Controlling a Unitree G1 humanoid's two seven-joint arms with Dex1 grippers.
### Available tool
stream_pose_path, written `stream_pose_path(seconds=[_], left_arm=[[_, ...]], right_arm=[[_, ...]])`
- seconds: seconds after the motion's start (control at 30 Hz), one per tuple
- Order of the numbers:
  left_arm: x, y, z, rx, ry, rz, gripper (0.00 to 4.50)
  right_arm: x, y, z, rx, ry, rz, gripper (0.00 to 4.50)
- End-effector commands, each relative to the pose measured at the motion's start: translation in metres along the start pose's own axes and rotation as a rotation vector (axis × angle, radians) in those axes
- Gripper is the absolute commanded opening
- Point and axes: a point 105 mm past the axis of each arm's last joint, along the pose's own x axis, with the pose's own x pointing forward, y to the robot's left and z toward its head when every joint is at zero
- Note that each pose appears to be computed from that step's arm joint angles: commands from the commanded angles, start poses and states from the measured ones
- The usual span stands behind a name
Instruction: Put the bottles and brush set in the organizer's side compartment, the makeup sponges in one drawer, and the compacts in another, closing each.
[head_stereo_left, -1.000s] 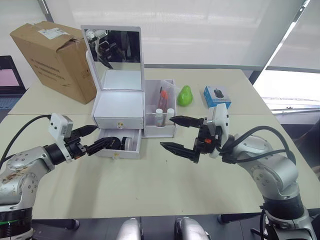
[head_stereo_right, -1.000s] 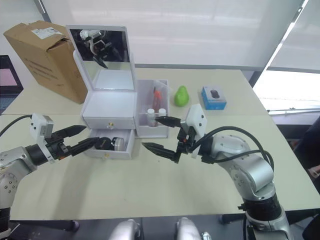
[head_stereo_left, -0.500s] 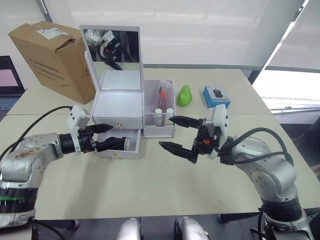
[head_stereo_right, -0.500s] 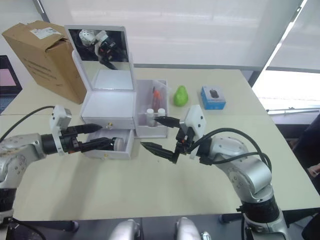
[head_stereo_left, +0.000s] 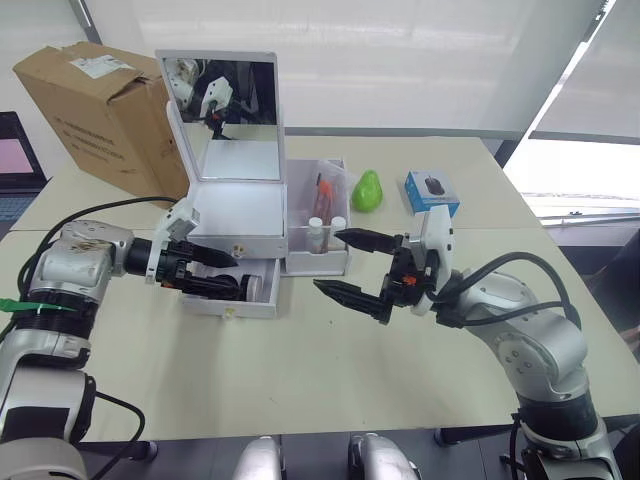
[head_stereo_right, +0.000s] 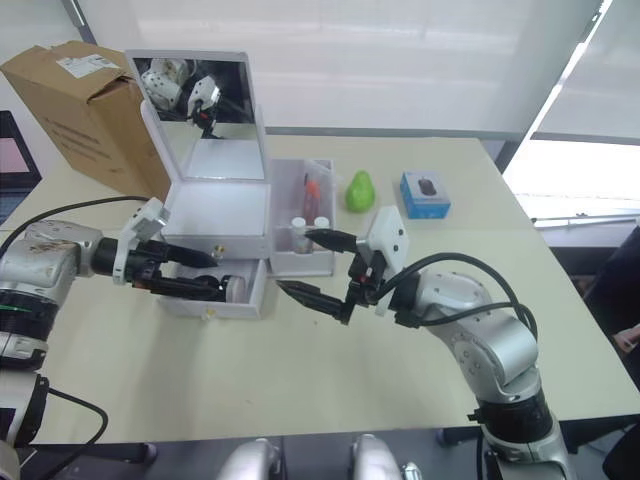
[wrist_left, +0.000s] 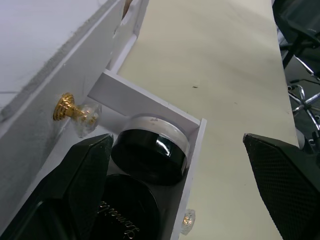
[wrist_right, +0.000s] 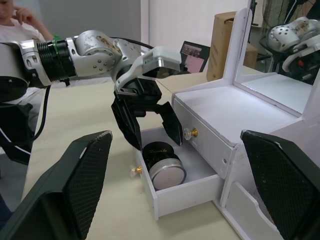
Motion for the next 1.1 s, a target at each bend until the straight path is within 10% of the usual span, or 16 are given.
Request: stream_pose_path(seconds=[0.03,0.8,1.1], left_arm=[[0.008,0.004,0.004,0.054,0.016,0.011,4.48],[0.025,0.022,-0.012,0.011,0.048,0.036,4.48],[0.027,0.018,-0.003,0.006,-0.001,-0.003,3.12]], right_arm=[[-0.002,0.004,0.011,-0.029,-0.035,-0.001,4.5],[-0.003,0.004,0.014,-0.035,-0.043,-0.019,4.5],[-0.005,0.003,0.012,-0.037,-0.032,-0.03,4.5]])
